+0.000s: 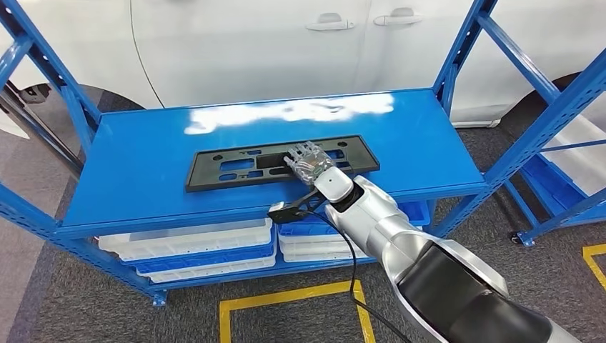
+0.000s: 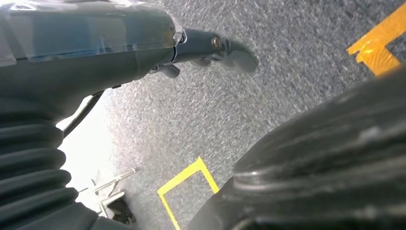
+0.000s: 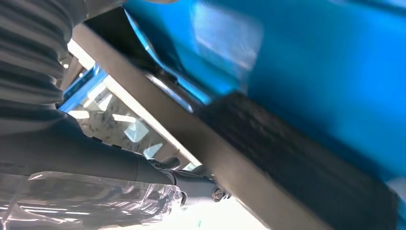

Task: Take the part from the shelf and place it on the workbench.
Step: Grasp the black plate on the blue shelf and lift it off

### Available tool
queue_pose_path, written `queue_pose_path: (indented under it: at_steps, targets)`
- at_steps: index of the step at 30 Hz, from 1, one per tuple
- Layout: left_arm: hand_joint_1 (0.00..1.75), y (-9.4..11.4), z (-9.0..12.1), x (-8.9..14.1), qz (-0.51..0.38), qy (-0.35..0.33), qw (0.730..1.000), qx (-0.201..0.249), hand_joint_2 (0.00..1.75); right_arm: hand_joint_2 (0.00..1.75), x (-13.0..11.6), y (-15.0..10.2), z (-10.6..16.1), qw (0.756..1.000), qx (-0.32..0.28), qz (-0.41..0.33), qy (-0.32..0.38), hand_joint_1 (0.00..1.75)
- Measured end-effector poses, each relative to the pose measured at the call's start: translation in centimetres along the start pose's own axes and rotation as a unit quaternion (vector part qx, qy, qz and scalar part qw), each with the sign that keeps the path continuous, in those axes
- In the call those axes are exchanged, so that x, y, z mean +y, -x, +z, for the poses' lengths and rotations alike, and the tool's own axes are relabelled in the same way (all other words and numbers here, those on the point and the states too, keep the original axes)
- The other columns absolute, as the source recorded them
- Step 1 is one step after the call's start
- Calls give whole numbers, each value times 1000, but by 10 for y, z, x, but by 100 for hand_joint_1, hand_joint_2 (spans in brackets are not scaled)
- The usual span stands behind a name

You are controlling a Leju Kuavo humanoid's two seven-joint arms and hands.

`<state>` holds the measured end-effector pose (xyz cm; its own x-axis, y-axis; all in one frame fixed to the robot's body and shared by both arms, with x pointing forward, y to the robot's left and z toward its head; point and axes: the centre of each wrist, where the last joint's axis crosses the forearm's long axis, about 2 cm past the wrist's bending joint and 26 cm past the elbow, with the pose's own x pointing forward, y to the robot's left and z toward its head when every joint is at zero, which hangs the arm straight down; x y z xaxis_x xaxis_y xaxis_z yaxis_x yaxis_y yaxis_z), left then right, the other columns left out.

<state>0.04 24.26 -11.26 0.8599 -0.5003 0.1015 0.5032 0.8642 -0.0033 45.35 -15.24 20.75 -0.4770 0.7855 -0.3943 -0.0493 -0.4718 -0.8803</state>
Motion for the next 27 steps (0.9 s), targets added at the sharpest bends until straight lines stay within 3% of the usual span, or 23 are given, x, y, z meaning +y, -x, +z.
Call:
queue_pose_path:
  at_steps: [2,4,6,27]
  targets:
    - [0,0,0,1,0,-1,1000,0,0,175,-1,-1,0,1000,-2,0,0,62]
    - [0,1,0,2,0,-1,1000,-1,0,175,-2,-3,-1,1000,-6,1,2,146]
    - [0,1,0,1,0,-1,1000,-8,0,175,-1,-4,-1,1000,-10,1,0,171]
    - [0,1,0,1,0,0,1000,-2,0,175,-3,-1,-1,1000,-18,7,9,175]
